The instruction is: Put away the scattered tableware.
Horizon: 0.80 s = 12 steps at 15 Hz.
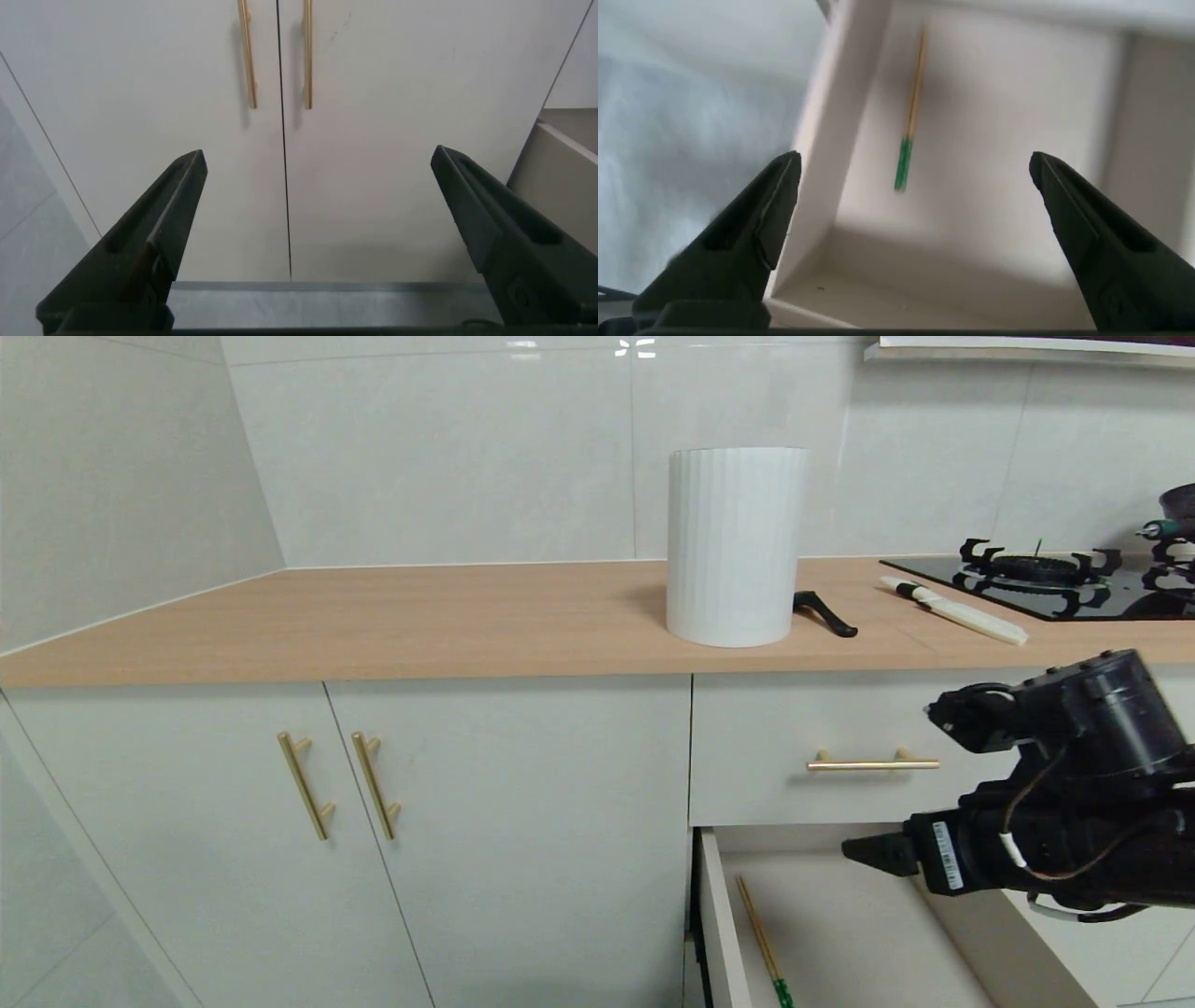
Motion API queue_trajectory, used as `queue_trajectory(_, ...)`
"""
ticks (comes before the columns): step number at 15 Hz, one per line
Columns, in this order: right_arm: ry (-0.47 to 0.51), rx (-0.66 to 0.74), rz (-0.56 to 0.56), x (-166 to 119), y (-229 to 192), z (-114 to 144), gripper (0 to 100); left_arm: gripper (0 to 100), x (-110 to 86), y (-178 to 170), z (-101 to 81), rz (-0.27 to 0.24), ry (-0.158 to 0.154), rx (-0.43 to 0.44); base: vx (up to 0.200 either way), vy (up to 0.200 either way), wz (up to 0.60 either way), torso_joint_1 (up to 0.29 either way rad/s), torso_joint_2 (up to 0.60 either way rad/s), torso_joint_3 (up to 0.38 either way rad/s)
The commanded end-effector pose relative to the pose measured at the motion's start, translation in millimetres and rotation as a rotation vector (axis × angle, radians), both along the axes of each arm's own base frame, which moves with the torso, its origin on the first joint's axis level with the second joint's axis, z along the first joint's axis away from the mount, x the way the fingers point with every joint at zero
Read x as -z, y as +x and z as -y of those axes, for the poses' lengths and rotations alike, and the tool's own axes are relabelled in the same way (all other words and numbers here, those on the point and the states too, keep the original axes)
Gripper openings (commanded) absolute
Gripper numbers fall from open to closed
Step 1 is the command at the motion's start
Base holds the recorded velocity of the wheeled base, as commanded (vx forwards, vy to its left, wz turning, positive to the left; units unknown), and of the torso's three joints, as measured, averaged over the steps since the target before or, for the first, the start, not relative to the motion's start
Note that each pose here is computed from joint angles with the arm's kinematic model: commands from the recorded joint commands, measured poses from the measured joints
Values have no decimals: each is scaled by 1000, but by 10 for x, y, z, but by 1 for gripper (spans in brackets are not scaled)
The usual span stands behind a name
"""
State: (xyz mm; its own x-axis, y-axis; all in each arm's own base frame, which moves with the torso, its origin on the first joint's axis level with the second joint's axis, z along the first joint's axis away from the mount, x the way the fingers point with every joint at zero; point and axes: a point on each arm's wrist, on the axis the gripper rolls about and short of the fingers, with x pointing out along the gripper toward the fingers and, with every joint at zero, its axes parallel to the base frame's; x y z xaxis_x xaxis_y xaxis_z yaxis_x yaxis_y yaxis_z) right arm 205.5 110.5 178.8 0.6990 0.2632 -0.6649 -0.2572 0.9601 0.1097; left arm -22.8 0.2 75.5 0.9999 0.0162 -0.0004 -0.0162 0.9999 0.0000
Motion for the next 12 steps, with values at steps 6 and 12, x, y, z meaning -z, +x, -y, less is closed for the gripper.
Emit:
queue_trajectory(6, 36, 18, 104, -234, -185, 176, 100, 100, 0, 0, 0, 0, 0, -2, 0, 0, 0, 63, -222, -195)
queue_trajectory(12, 32, 16, 96, -210, -177, 172, 100, 100, 0, 0, 0, 0, 0, -1, 0, 0, 0, 177, -492, -290)
